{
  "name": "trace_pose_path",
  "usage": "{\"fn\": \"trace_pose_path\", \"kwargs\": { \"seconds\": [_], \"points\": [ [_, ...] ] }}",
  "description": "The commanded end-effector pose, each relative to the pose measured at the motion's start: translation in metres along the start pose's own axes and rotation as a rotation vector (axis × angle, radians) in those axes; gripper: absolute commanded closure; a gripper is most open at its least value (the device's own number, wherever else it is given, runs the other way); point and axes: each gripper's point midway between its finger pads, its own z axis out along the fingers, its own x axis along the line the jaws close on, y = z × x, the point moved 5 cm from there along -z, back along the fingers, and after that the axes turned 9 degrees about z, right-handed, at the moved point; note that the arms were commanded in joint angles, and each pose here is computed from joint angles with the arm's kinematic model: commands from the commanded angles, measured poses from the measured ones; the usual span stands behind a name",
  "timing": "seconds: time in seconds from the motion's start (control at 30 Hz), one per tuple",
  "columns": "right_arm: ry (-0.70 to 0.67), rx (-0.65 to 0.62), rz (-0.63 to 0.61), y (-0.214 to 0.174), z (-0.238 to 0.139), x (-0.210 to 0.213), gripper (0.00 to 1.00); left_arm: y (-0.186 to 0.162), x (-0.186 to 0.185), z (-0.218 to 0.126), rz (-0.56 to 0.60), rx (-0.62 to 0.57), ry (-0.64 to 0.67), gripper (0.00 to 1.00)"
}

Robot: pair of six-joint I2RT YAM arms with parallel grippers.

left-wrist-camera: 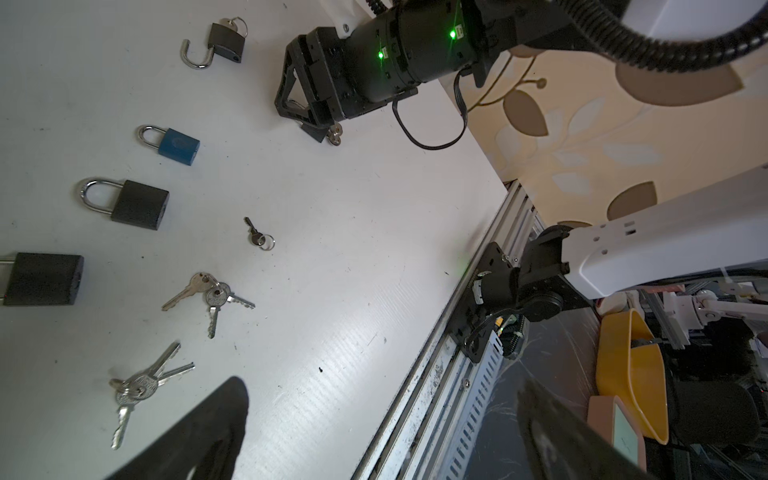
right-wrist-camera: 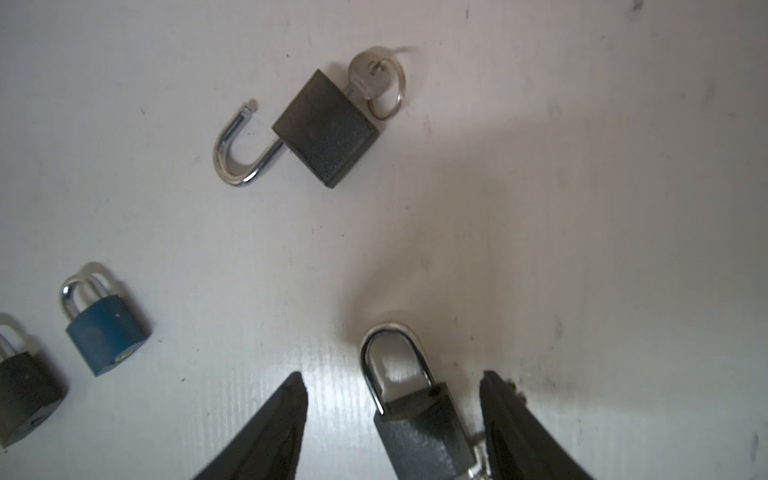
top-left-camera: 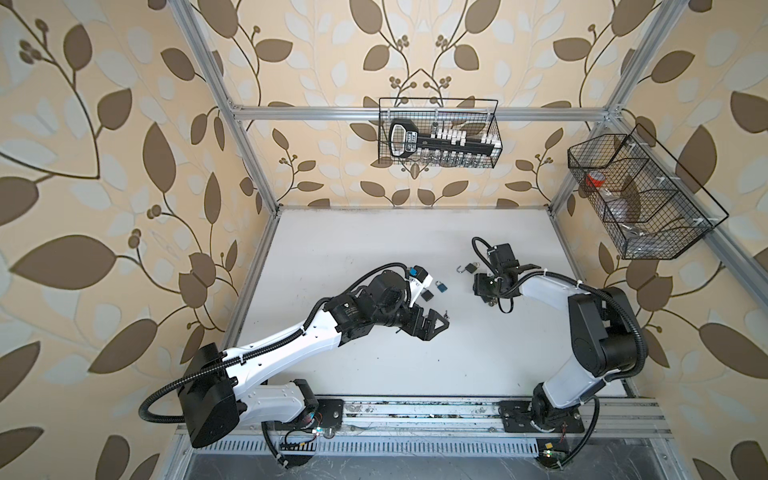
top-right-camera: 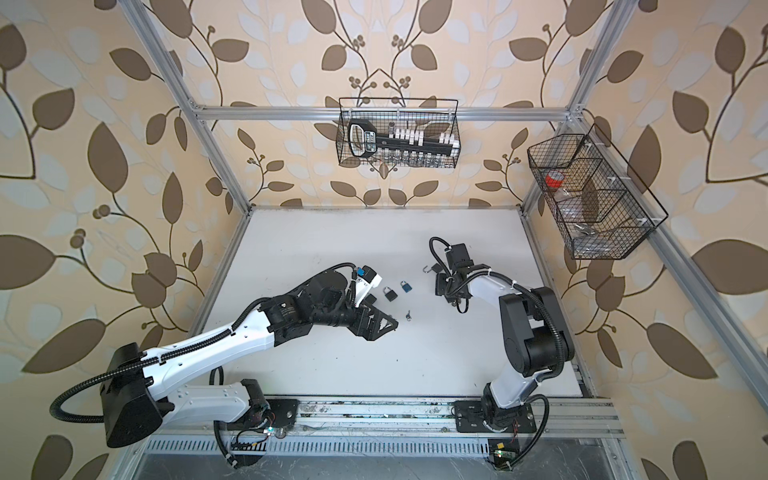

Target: Lock with the key

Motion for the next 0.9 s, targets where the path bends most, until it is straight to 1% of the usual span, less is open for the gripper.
{"fn": "trace_pose_path", "kwargs": {
  "seconds": [0.0, 0.17, 0.33, 0.43, 0.63, 0.8, 0.87],
  "points": [
    [0.006, 0.055, -0.032, -0.002, 0.005, 0.004, 0.33, 0.014, -0.009, -0.010, 0.048, -0.051, -0.008, 0.01],
    [-0.004, 0.091, -0.001, -0.013, 0.008, -0.001, 0.33, 0.013, -0.006, -0.009, 0.036, -0.046, 0.006, 0.01],
    [-0.059, 0.121, 0.026, -0.024, 0.007, -0.010, 0.33, 0.014, -0.007, -0.006, 0.034, -0.042, 0.001, 0.01],
    [-0.077, 0.121, 0.031, -0.030, 0.002, -0.016, 0.35, 0.014, -0.007, -0.008, 0.036, -0.046, 0.005, 0.01],
    [-0.088, 0.144, 0.025, -0.040, 0.004, -0.020, 0.43, 0.010, -0.002, -0.006, 0.019, -0.044, 0.020, 0.01],
    [-0.085, 0.160, 0.024, -0.042, 0.006, -0.019, 0.53, 0.010, -0.003, -0.007, 0.015, -0.047, 0.021, 0.01],
    [-0.080, 0.161, 0.023, -0.042, 0.004, -0.018, 0.56, 0.009, -0.002, -0.008, 0.017, -0.047, 0.023, 0.01]
  ]
}}
